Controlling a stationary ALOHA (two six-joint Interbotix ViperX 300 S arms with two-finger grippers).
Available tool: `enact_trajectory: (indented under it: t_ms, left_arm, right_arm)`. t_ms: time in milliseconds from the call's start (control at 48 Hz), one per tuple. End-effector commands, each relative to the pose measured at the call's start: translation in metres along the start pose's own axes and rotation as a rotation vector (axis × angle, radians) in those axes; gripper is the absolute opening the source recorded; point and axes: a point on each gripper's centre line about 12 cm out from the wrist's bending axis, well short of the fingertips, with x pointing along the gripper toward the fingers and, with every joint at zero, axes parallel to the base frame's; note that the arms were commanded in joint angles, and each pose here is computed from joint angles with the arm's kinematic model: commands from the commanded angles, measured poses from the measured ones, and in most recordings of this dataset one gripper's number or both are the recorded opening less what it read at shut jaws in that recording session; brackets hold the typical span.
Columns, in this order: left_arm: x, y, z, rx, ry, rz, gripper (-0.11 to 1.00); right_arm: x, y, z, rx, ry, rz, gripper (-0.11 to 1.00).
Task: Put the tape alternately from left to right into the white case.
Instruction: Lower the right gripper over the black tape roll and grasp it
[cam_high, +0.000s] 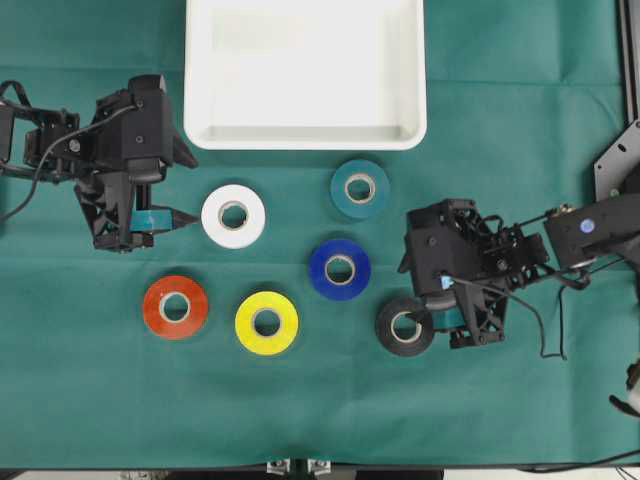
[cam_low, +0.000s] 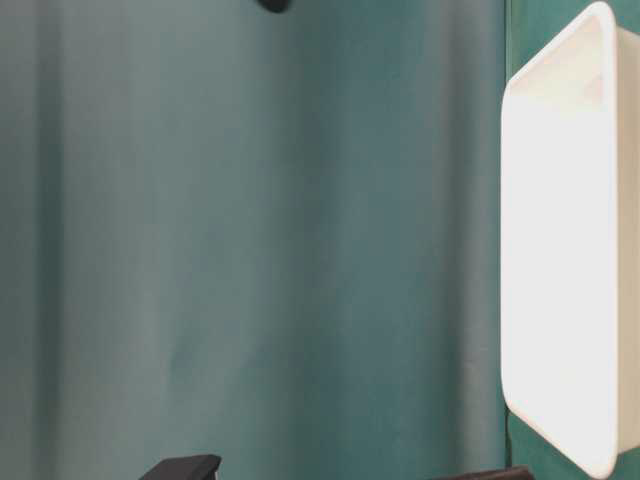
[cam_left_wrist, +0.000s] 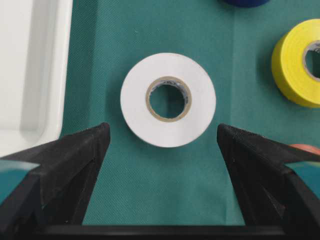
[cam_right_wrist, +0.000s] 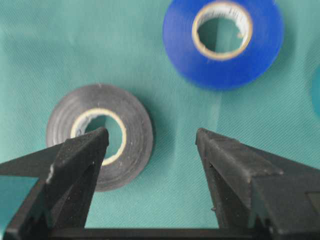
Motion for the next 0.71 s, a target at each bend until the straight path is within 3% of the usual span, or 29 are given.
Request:
enact_trajectory:
  t_ms: [0, 688]
  left_arm:
    - [-0.004, -0.002, 0.011, 0.001, -0.036, -0.006, 0.61]
    - [-0.004, -0.002, 0.010, 0.001, -0.035, -0.006, 0.61]
  right_arm:
    - [0.000, 0.007, 0.008, -0.002, -0.024, 0.017, 0.81]
    - [0.037, 0.006, -0.004, 0.024, 0.058, -0.013, 0.81]
